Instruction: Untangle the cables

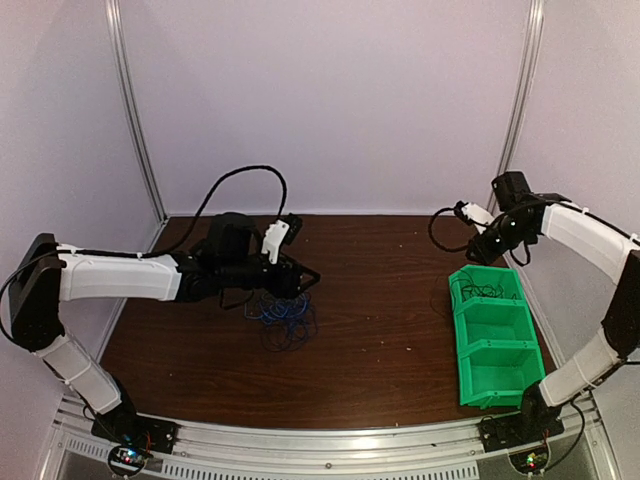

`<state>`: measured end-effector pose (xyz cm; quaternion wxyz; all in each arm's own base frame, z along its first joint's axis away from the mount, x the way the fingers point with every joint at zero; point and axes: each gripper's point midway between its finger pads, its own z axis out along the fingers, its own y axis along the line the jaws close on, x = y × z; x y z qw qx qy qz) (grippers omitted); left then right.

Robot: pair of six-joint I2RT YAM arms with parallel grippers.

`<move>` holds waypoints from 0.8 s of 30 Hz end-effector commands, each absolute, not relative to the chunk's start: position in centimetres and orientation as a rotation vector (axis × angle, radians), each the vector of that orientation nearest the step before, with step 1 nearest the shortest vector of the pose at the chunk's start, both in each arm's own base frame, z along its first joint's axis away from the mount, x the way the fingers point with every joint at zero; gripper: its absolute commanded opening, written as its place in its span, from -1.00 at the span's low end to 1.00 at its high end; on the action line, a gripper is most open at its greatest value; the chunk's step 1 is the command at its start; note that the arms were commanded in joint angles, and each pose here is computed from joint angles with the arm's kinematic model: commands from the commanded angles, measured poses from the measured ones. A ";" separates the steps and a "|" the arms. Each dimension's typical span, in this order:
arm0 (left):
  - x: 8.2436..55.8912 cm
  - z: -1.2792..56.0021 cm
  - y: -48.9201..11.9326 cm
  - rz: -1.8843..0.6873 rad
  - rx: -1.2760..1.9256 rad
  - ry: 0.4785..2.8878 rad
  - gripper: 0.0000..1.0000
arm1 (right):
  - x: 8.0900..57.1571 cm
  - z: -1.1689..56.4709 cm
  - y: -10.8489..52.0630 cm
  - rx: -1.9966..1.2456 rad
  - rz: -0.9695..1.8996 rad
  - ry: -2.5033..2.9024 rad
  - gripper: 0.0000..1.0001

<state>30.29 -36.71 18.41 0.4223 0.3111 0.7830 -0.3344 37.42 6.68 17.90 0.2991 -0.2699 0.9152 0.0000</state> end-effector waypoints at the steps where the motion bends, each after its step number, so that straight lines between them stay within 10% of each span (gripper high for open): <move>1: 30.3 17.9 -37.0 -0.847 0.773 1.951 0.32 | 31.7 16.3 10.9 -1.104 0.134 2.385 -0.37; 24: 30.4 16.6 -37.5 -0.870 0.766 1.966 0.31 | 31.0 8.9 9.7 -1.651 -0.499 2.263 -0.11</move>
